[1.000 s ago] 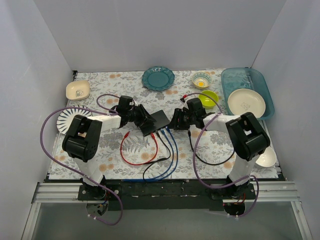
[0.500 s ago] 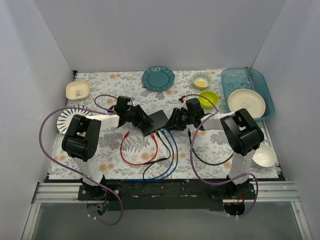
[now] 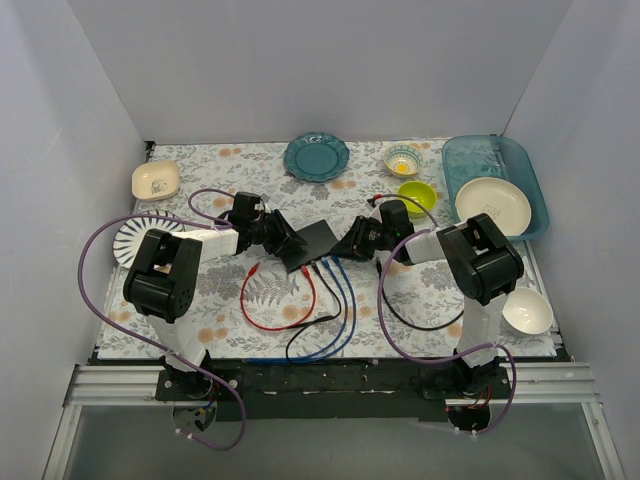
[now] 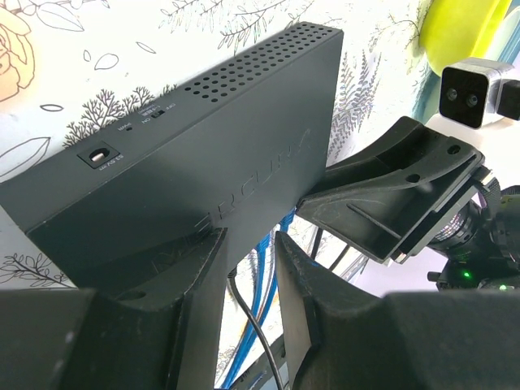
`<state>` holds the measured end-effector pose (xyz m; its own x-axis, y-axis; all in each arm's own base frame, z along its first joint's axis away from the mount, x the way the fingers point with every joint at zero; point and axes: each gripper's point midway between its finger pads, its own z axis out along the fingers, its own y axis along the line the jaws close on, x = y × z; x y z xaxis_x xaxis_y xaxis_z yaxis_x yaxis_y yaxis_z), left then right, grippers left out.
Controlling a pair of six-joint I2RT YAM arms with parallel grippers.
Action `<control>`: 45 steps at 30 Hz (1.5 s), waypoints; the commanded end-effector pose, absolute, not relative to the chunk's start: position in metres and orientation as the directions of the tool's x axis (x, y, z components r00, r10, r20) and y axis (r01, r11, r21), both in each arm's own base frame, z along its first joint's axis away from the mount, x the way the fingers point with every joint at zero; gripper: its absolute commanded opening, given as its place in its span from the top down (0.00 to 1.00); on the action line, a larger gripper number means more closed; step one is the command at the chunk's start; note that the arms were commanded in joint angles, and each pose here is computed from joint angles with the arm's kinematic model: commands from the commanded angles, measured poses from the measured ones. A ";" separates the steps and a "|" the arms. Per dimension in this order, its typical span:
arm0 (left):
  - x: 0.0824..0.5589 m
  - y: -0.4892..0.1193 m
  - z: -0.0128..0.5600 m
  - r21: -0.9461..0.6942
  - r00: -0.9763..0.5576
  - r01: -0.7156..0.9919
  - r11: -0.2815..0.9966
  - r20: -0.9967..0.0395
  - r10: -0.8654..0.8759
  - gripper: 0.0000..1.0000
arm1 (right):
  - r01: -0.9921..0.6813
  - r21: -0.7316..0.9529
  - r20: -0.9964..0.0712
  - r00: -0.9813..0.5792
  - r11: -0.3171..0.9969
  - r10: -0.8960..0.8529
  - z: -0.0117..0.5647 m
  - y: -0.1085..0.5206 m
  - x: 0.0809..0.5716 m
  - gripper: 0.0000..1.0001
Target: Pull the plug from the switch port
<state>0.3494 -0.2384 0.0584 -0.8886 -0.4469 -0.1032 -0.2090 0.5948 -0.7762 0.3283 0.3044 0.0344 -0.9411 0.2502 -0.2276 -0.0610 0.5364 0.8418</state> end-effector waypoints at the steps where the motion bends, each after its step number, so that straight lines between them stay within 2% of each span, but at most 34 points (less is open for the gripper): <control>1: 0.350 -0.236 0.066 -0.784 -0.890 -0.184 0.593 -0.123 -0.440 0.70 | -0.076 0.841 -0.235 -0.943 0.536 0.236 0.028 0.302 0.325 0.67; 7: 0.350 -0.236 0.064 -0.784 -0.891 -0.186 0.592 -0.119 -0.438 0.71 | -0.095 0.821 -0.250 -0.946 0.562 0.205 0.019 0.298 0.321 0.69; 12: 0.349 -0.236 0.063 -0.786 -0.893 -0.186 0.589 -0.114 -0.435 0.71 | -0.095 0.813 -0.234 -0.957 0.574 0.173 0.008 0.296 0.313 0.76; 18: 0.348 -0.236 0.063 -0.786 -0.894 -0.188 0.589 -0.111 -0.434 0.70 | -0.096 0.814 -0.218 -0.965 0.572 0.148 0.002 0.295 0.305 0.66; 25: 0.347 -0.236 0.062 -0.787 -0.894 -0.192 0.586 -0.106 -0.435 0.70 | -0.073 0.815 -0.194 -0.969 0.575 0.152 -0.003 0.295 0.305 0.66; 32: 0.344 -0.235 0.061 -0.785 -0.896 -0.191 0.589 -0.106 -0.432 0.70 | -0.015 0.875 -0.143 -0.963 0.484 0.227 0.007 0.305 0.309 0.63; 41: 0.342 -0.234 0.062 -0.786 -0.896 -0.188 0.589 -0.107 -0.430 0.70 | 0.047 0.893 -0.091 -0.956 0.448 0.280 0.010 0.305 0.316 0.70; 45: 0.340 -0.234 0.060 -0.783 -0.899 -0.187 0.593 -0.107 -0.425 0.70 | 0.077 0.901 -0.064 -0.950 0.427 0.306 0.012 0.305 0.316 0.69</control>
<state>0.3438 -0.2378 0.0564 -0.8961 -0.4360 -0.0831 -0.2123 0.5854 -0.7825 0.3200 0.3088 0.0273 -0.9555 0.2684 -0.1220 0.0022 0.4204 0.9073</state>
